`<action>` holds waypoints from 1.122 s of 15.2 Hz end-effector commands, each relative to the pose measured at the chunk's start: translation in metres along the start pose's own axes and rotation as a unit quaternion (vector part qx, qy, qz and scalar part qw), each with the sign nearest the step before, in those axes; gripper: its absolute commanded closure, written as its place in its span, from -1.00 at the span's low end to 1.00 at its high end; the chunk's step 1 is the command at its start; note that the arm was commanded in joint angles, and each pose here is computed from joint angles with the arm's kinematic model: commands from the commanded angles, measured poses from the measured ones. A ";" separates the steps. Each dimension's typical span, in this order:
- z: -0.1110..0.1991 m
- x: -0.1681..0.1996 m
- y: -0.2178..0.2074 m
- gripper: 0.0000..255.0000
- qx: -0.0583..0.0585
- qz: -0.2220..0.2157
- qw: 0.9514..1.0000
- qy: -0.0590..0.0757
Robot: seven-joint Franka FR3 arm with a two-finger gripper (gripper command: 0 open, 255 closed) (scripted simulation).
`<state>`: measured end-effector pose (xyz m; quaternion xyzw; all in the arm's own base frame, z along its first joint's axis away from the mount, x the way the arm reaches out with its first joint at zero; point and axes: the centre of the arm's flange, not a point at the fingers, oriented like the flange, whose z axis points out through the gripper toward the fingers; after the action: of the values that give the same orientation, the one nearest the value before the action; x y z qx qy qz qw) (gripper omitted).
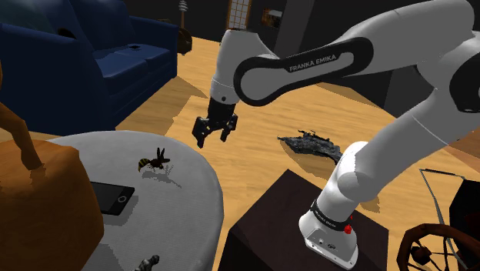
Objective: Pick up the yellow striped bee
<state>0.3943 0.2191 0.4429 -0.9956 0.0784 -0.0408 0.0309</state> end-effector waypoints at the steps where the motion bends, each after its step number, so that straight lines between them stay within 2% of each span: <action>1: 0.013 0.007 -0.024 -1.00 0.000 0.011 1.000 0.008; 12: 0.079 0.055 -0.142 -1.00 -0.009 0.064 0.997 0.048; 17: 0.103 0.055 -0.145 -1.00 -0.009 0.066 0.997 0.050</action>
<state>0.4798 0.3582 0.3603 -0.9853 0.1459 -0.0867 0.0202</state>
